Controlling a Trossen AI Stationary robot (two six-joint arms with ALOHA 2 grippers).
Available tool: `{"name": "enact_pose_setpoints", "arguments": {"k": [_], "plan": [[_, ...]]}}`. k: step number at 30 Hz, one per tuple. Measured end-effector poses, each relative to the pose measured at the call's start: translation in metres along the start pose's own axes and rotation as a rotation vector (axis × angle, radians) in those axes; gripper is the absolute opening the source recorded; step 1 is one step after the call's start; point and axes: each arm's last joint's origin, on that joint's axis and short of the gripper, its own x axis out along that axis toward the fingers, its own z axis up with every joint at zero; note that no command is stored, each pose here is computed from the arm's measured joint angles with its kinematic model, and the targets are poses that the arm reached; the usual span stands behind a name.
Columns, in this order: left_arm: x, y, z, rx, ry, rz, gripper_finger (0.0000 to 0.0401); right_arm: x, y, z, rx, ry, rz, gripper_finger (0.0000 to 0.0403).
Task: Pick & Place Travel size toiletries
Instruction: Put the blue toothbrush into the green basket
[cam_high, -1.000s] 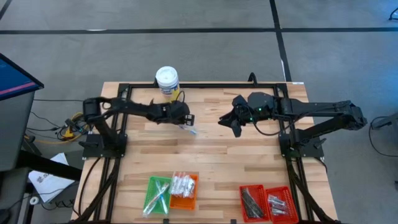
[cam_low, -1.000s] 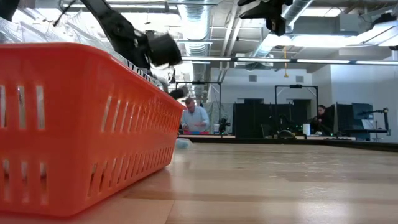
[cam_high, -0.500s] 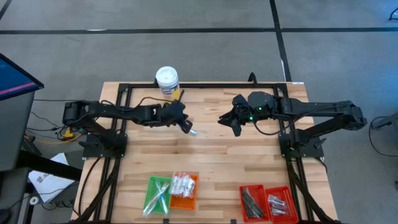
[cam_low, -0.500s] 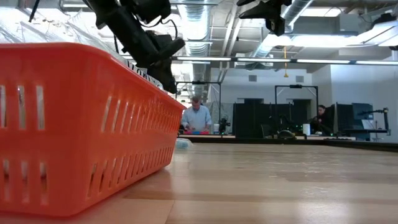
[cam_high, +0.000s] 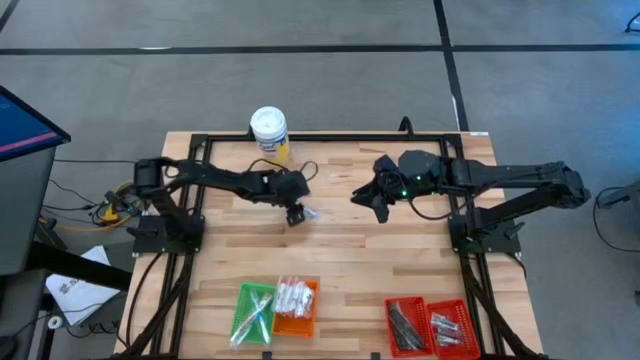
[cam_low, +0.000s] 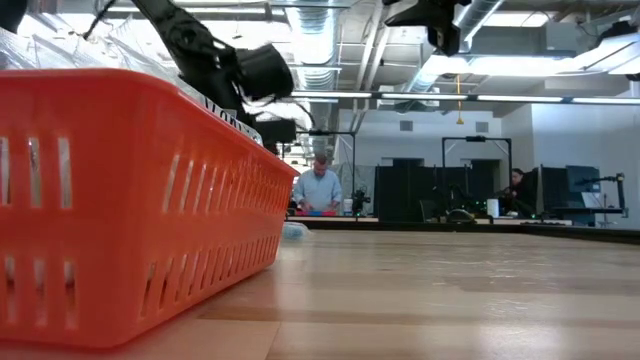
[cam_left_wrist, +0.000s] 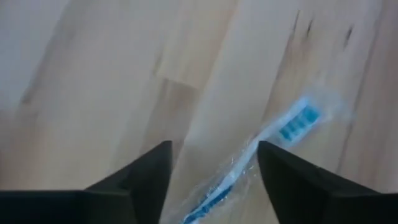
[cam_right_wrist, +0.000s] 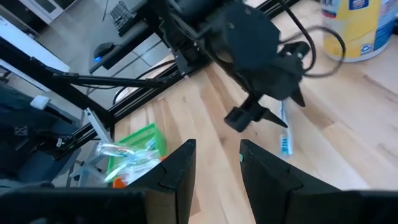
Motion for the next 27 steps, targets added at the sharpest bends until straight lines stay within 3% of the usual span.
{"name": "enact_pose_setpoints", "arguments": {"k": [6, 14, 19, 24, 27], "plan": [[0.013, -0.003, -0.006, 0.013, 0.047, 0.003, 0.0277, 0.0, 0.004, -0.003, 0.003, 0.014, 0.014, 0.0118], [0.013, -0.003, -0.001, -0.053, -0.002, -0.006, 0.0287, 0.0, 0.006, -0.004, 0.001, 0.017, 0.019, 0.0118], [0.013, -0.004, 0.008, -0.195, -0.086, -0.053, 0.0287, 0.0, 0.004, -0.003, 0.004, 0.013, 0.013, 0.0118], [0.012, -0.005, 0.017, -0.462, -0.17, -0.091, 0.0287, 0.0, 0.004, -0.003, 0.005, 0.012, 0.011, 0.0118], [0.011, -0.005, 0.02, -0.518, -0.199, -0.101, 0.0287, 0.0, 0.004, -0.003, 0.005, 0.012, 0.011, 0.0118]]}}
